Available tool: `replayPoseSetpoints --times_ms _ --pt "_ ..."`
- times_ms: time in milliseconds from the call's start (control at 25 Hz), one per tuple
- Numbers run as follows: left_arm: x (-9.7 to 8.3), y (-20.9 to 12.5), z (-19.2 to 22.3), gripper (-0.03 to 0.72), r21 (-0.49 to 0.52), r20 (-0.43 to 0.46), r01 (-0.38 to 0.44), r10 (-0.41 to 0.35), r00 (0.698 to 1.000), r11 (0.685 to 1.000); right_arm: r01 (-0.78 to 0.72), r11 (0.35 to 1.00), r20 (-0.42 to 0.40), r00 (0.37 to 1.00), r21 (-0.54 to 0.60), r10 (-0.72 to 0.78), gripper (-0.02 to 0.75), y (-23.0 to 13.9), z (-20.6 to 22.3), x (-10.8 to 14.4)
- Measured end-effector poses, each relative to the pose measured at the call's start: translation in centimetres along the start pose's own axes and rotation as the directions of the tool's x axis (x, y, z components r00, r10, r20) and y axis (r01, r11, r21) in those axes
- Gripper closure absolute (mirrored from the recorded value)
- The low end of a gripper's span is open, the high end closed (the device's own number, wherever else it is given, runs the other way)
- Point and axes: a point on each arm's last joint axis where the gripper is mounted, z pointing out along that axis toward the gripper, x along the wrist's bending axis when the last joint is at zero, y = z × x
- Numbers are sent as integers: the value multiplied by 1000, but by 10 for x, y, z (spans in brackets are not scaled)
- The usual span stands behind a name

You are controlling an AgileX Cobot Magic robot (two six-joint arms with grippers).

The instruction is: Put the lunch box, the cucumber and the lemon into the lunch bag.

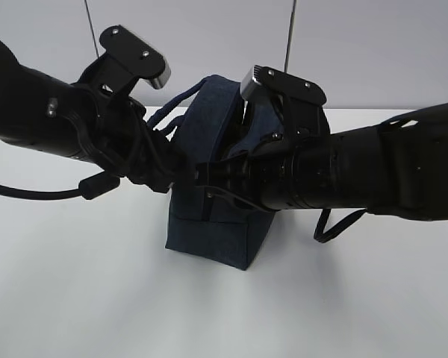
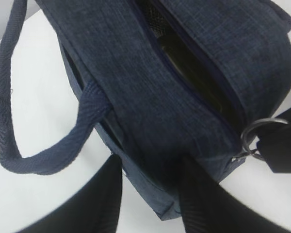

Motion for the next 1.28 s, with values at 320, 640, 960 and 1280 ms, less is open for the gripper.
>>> replayPoseSetpoints --times_ms 320,640,960,1280 --pt "0 -5 13 447 17 -2 15 -15 1000 1000 0 1000 0 1000 -1 0 738 0 0 0" --pt "-1 -8 18 449 28 7 63 -63 998 998 0 1000 0 1000 -1 0 738 0 0 0" --pt "-1 -10 21 623 35 11 85 -85 996 996 0 1000 1 1000 -1 0 738 0 0 0" --pt "-2 -11 21 691 45 16 87 -88 996 995 0 1000 1 1000 -1 0 738 0 0 0"
